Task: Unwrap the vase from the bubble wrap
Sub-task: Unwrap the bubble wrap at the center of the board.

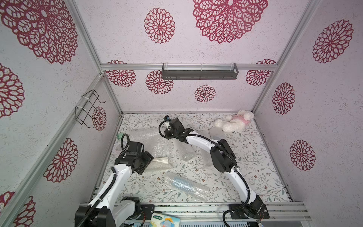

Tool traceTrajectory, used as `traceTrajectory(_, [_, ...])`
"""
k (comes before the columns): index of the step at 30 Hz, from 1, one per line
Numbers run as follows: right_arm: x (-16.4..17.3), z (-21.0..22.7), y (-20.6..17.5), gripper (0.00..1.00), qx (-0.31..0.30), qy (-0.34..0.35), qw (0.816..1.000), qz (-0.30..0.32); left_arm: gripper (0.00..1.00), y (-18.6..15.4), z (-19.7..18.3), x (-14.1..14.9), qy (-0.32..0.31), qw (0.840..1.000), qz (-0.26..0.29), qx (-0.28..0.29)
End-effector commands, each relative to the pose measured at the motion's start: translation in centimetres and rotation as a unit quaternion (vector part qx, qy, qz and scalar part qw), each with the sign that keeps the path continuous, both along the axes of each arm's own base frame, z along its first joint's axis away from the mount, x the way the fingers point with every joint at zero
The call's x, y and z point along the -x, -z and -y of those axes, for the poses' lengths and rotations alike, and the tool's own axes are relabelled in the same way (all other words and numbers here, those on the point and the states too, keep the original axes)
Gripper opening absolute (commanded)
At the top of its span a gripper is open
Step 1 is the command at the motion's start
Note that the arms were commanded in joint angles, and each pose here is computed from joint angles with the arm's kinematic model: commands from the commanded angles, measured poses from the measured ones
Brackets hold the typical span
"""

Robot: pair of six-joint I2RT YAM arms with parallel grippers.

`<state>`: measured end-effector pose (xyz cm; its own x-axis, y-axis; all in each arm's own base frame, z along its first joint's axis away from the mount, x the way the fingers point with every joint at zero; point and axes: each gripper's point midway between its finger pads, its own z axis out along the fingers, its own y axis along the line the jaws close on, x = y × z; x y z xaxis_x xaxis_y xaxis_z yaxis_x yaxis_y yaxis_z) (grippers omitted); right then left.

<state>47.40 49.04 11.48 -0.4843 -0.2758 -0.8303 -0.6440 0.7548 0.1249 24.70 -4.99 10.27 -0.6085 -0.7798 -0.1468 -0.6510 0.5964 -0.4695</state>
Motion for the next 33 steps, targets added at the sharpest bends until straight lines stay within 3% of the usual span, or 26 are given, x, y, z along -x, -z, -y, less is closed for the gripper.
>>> traceTrajectory(1, [-1.7,0.5,-5.7,0.00,-0.047,0.019,0.998,0.040,0.79,-1.8,-0.1,0.8,-0.022,1.000,0.017,0.005])
traceTrajectory(6, [-1.4,0.5,-5.5,0.00,-0.049,0.016,0.998,0.036,0.79,-3.8,-0.5,-0.1,-0.026,0.998,0.049,-0.005])
traceTrajectory(17, [-0.3,0.9,-5.2,0.00,-0.059,0.015,0.998,0.028,0.78,-3.6,-0.1,-5.3,-0.013,1.000,0.010,-0.021])
traceTrajectory(33, [0.0,0.9,-6.3,0.01,-0.069,0.010,0.997,0.035,0.77,2.3,-0.3,-0.2,-0.066,0.997,-0.041,0.001])
